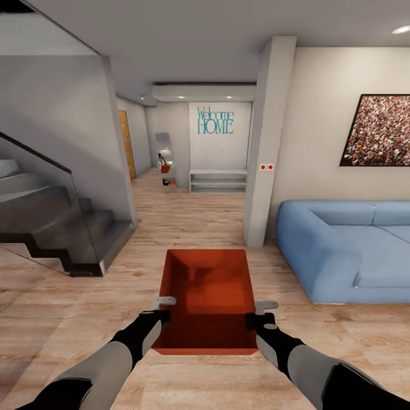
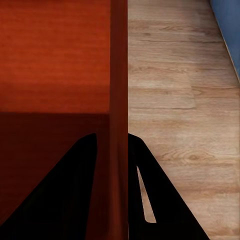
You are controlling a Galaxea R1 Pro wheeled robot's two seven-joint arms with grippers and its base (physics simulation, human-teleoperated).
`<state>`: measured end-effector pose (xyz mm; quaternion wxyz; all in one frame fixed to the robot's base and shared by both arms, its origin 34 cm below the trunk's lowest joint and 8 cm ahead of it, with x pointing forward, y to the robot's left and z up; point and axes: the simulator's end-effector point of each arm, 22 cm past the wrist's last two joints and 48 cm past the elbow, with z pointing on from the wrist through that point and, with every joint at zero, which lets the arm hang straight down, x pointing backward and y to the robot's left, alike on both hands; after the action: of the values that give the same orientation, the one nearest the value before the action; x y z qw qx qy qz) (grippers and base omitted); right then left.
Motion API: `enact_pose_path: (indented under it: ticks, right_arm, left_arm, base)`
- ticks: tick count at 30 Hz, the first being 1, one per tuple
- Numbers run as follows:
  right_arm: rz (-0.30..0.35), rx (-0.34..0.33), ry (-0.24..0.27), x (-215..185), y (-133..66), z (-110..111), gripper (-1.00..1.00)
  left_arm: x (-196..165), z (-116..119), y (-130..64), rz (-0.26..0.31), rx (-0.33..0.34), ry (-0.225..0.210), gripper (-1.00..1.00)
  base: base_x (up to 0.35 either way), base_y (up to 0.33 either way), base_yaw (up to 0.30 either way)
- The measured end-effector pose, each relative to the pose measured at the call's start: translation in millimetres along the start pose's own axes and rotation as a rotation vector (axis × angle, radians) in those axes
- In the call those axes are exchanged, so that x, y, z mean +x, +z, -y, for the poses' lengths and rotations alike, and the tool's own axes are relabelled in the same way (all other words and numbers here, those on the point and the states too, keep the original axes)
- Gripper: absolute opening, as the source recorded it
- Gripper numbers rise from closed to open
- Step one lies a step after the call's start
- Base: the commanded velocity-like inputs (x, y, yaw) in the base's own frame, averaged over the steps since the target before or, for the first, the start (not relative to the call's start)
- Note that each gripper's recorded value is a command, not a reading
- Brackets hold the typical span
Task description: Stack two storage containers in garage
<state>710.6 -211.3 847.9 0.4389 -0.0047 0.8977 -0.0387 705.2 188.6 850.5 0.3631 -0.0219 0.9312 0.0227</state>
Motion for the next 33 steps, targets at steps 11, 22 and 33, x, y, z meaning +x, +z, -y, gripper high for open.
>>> enact_pose_path:
  ticks: [11,22,33]
  right_arm:
    - [0.005,0.000,0.001,-2.7,-1.3,0.2,-1.00]
    - [0.011,0.000,0.001,-6.0,-2.8,0.5,-1.00]
    - [0.011,0.000,0.001,-5.9,-2.8,0.5,-1.00]
  left_arm:
    - [-2.5,-0.1,-1.7,0.005,0.000,0.000,-1.00]
    - [-5.4,0.0,-3.8,0.011,0.000,-0.001,-1.00]
    - [-5.4,-0.1,-3.8,0.011,0.000,0.000,-1.00]
  base:
    - [0.000,0.000,0.001]
    - [0.000,0.000,0.000]
    - [0.000,0.000,0.000]
